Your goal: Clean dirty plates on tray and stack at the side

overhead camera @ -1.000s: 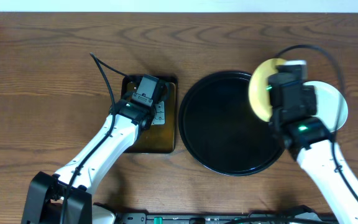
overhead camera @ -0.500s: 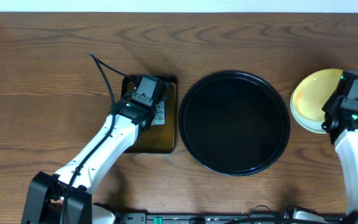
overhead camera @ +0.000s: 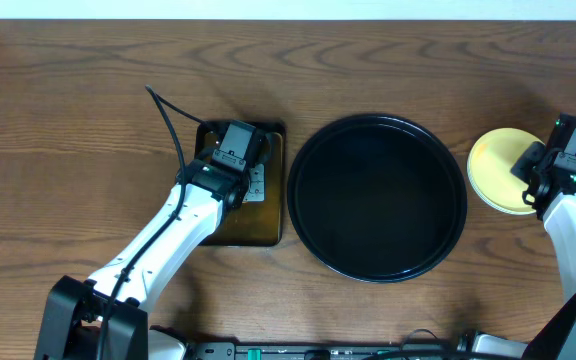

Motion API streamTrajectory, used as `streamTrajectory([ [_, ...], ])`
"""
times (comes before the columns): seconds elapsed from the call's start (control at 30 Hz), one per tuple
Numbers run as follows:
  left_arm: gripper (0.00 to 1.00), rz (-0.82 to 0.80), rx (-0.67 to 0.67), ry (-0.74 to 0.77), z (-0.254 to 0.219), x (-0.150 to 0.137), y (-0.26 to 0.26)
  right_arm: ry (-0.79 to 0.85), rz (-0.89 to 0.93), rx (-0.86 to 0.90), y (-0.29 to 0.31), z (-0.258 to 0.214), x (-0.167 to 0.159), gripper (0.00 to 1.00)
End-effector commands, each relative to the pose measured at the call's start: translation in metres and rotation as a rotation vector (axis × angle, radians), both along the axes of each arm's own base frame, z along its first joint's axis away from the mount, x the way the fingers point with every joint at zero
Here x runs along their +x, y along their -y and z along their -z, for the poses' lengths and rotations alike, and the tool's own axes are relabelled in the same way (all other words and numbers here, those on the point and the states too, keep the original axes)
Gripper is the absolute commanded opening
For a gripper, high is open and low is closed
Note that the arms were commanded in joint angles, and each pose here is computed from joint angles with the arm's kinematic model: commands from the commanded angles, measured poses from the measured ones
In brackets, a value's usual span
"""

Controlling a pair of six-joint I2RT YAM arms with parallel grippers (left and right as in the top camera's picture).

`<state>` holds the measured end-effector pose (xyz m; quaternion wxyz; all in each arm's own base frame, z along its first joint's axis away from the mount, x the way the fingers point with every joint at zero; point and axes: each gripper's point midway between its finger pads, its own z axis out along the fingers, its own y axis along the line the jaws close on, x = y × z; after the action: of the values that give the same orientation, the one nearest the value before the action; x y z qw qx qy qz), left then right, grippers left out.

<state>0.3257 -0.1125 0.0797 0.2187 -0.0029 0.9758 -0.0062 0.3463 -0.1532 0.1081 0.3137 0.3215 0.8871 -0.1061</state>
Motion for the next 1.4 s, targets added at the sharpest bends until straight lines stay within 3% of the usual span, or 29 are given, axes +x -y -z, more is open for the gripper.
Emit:
streamTrajectory([
  [0.0,0.09,0.023,0.074,0.007,0.002,0.001,-0.011,0.015,-0.181,0.175,-0.044,0.004,0.010,0.50],
  [0.23,0.08,0.088,0.133,0.039,0.002,0.010,-0.013,-0.069,-0.359,0.352,-0.100,0.018,-0.005,0.53],
  [0.5,0.10,0.100,0.157,-0.012,0.039,0.019,-0.010,-0.145,-0.439,0.393,-0.129,0.025,-0.019,0.55],
  [0.63,0.28,0.102,0.165,-0.035,0.051,0.020,-0.009,-0.153,-0.493,0.381,-0.141,0.025,-0.018,0.57],
  [0.67,0.39,0.102,0.160,-0.022,0.047,0.022,-0.008,-0.150,-0.509,0.377,-0.145,0.024,-0.016,0.57],
  [0.8,0.58,0.097,0.137,0.039,0.021,0.029,-0.005,-0.134,-0.569,0.353,-0.156,0.021,-0.011,0.57],
  [1.0,0.69,0.087,0.088,0.169,-0.031,0.032,-0.004,-0.088,-0.720,0.304,-0.184,0.006,-0.005,0.61],
  [1.13,0.74,0.083,0.059,0.190,-0.049,0.023,-0.005,-0.075,-0.830,0.266,-0.206,-0.011,-0.003,0.73],
  [1.3,0.75,0.139,-0.047,0.035,-0.042,-0.019,0.007,-0.160,-0.835,0.279,-0.211,-0.023,-0.020,0.99],
  [1.37,0.75,0.088,-0.059,-0.036,-0.042,-0.040,-0.001,-0.197,-0.817,0.265,-0.206,-0.024,-0.030,0.99],
])
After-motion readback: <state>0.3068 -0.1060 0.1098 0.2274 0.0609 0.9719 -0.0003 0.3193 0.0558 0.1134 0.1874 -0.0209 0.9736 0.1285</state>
